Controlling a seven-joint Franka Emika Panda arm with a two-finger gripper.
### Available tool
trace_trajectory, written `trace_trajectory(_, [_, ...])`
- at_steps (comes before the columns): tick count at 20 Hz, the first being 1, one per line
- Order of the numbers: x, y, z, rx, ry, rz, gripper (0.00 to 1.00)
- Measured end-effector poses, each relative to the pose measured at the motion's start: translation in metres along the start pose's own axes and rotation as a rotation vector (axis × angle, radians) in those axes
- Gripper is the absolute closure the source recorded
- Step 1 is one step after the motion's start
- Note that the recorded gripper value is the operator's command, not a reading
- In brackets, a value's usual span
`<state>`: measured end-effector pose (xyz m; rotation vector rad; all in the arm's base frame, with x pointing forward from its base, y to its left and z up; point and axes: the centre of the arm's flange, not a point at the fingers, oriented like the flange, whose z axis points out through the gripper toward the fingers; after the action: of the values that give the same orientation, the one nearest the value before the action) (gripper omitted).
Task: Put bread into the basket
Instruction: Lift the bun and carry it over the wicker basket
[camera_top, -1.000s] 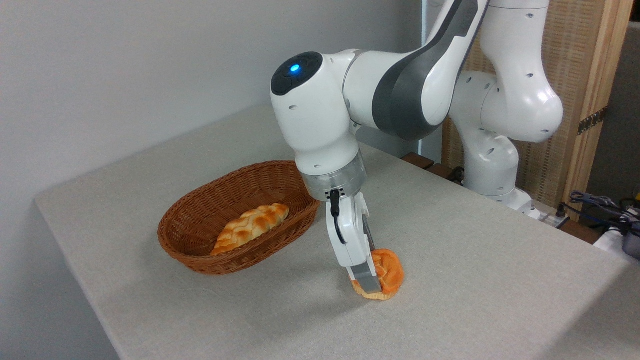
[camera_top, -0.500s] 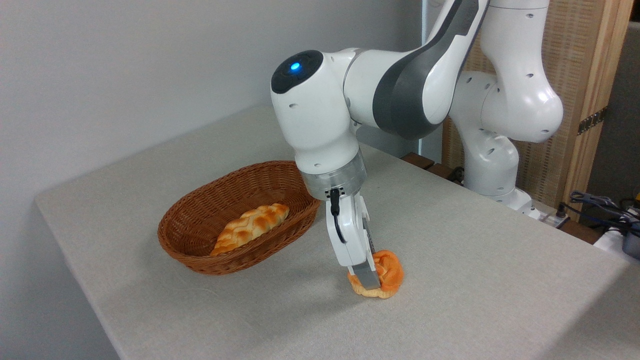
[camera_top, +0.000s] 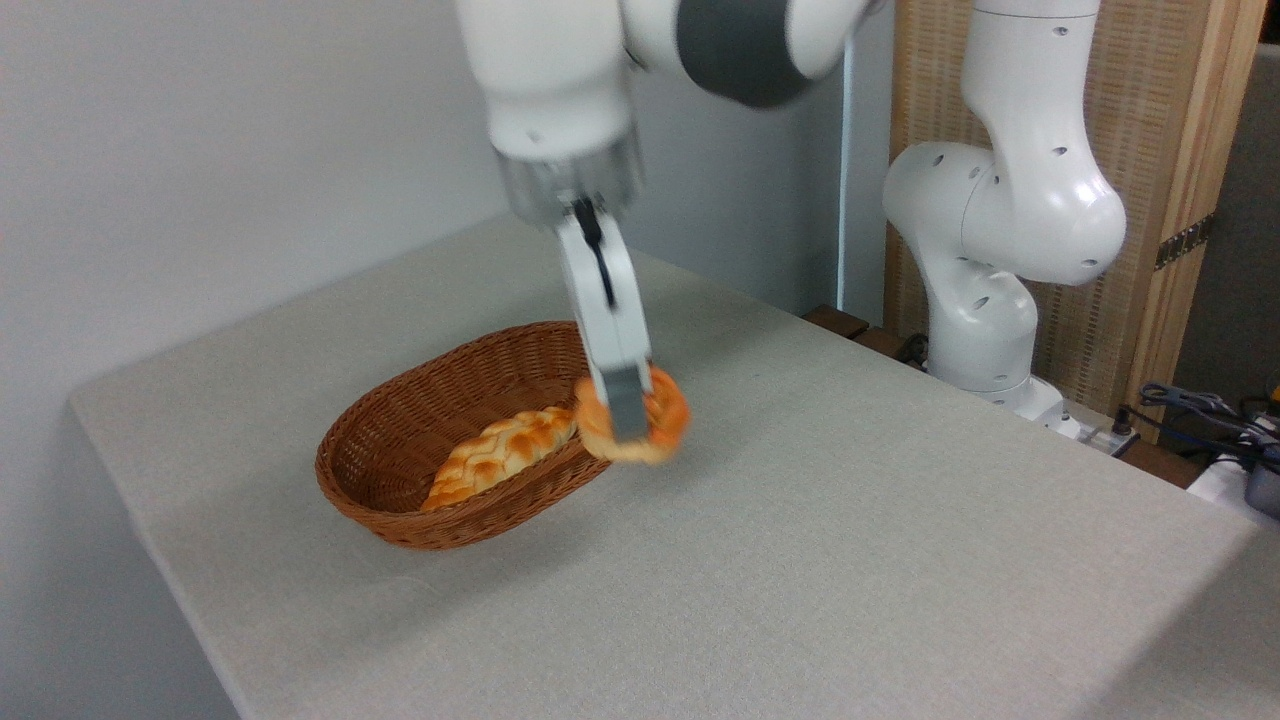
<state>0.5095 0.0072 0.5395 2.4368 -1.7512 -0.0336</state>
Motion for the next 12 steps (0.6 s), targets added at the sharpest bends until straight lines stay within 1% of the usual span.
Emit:
trace_trajectory(1, [0.016, 0.005, -0.007, 0.006, 0.002, -0.039, 0.51])
trace_trajectory(2, [0.033, 0.010, -0.012, 0.011, 0.008, -0.095, 0.48])
trace_trajectory(4, [0.063, 0.021, -0.016, 0.008, 0.029, -0.206, 0.47])
trace_trajectory(6, [0.089, 0.033, -0.014, -0.002, 0.038, -0.277, 0.42])
trace_trajectory(8, [0.117, 0.046, -0.008, -0.012, 0.027, -0.322, 0.37])
trace_trajectory(10, [0.145, 0.055, 0.004, -0.013, 0.018, -0.356, 0.24])
trace_trajectory(11, [0.159, 0.056, 0.011, -0.004, 0.025, -0.380, 0.19])
trace_trajectory(12, [0.174, 0.055, 0.021, 0.007, 0.039, -0.413, 0.10])
